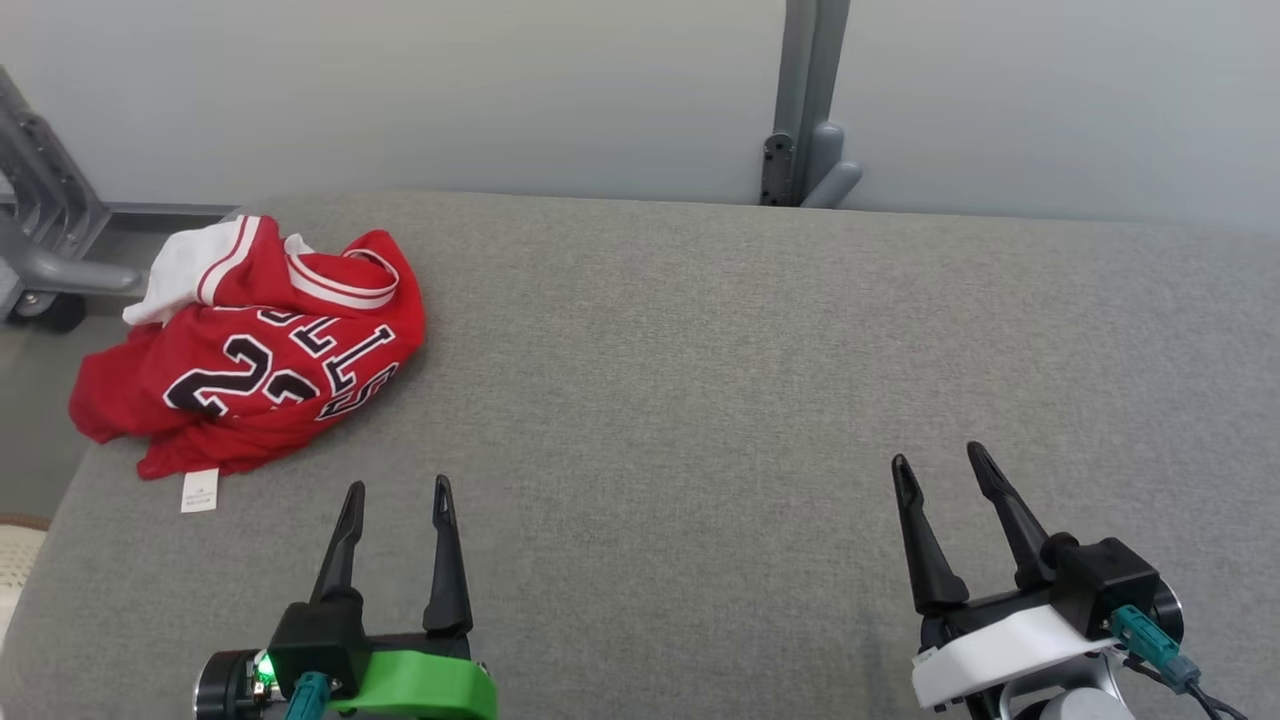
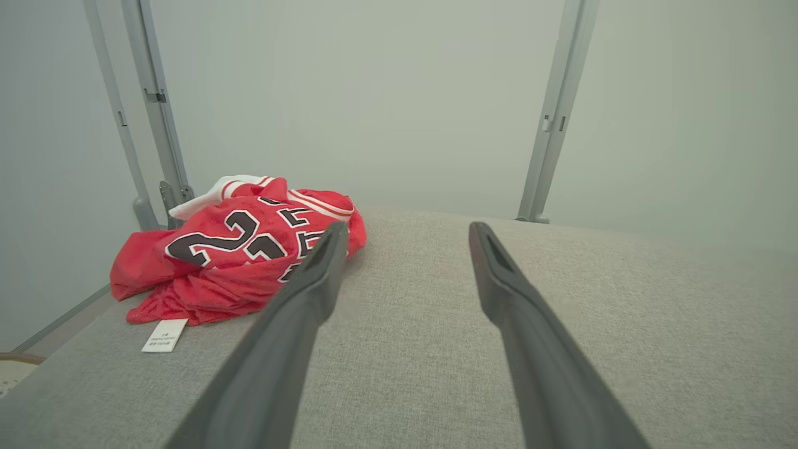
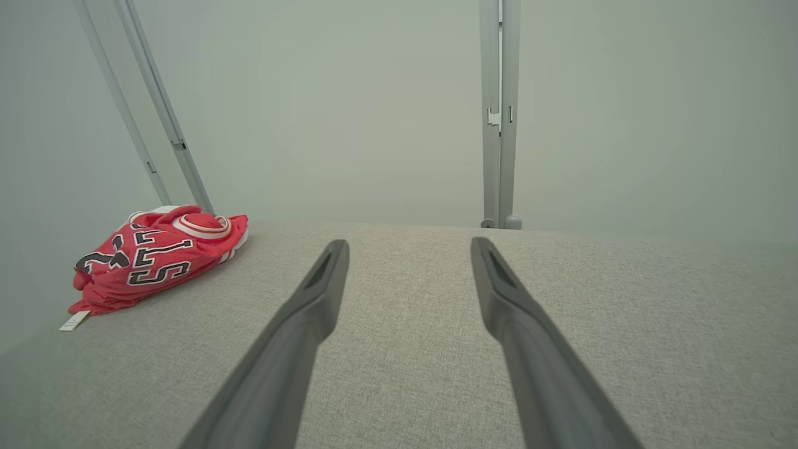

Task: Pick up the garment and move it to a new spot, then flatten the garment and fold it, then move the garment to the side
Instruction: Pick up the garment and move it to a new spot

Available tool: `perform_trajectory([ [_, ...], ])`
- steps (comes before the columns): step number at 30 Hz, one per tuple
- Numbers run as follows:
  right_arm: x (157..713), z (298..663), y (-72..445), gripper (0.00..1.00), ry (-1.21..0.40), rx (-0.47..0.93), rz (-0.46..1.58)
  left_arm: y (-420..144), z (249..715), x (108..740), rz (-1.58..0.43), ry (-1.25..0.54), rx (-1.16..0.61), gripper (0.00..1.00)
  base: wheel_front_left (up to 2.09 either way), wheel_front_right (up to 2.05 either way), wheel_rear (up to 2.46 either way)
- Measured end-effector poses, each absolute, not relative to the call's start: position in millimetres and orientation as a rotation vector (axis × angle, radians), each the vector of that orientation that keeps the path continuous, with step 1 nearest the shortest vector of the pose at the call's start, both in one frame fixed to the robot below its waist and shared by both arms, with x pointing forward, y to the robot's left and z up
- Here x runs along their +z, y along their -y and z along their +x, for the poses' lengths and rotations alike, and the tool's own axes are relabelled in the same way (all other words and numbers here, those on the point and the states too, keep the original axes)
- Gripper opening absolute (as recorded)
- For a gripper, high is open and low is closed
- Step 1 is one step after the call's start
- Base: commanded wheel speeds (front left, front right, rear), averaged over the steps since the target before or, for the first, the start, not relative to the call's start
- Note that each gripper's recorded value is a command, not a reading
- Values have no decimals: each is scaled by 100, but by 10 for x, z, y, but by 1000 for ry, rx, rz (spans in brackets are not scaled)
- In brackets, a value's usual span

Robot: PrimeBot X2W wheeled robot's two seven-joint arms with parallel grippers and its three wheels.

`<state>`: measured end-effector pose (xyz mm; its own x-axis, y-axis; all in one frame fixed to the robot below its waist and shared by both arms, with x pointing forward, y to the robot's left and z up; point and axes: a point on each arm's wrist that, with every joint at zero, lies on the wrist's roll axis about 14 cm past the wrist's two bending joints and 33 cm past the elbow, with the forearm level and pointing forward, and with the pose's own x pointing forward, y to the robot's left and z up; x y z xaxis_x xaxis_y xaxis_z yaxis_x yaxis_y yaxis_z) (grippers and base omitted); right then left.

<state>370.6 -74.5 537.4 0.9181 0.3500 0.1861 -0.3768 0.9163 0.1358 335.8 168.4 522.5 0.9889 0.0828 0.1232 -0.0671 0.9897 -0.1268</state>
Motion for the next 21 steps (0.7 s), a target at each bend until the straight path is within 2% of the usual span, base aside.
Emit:
perform_trajectory([
  [21, 5185, 3873, 236, 100, 83, 512, 210, -2348, 2960, 5248, -115, 148, 315, 100, 0, 0, 0],
])
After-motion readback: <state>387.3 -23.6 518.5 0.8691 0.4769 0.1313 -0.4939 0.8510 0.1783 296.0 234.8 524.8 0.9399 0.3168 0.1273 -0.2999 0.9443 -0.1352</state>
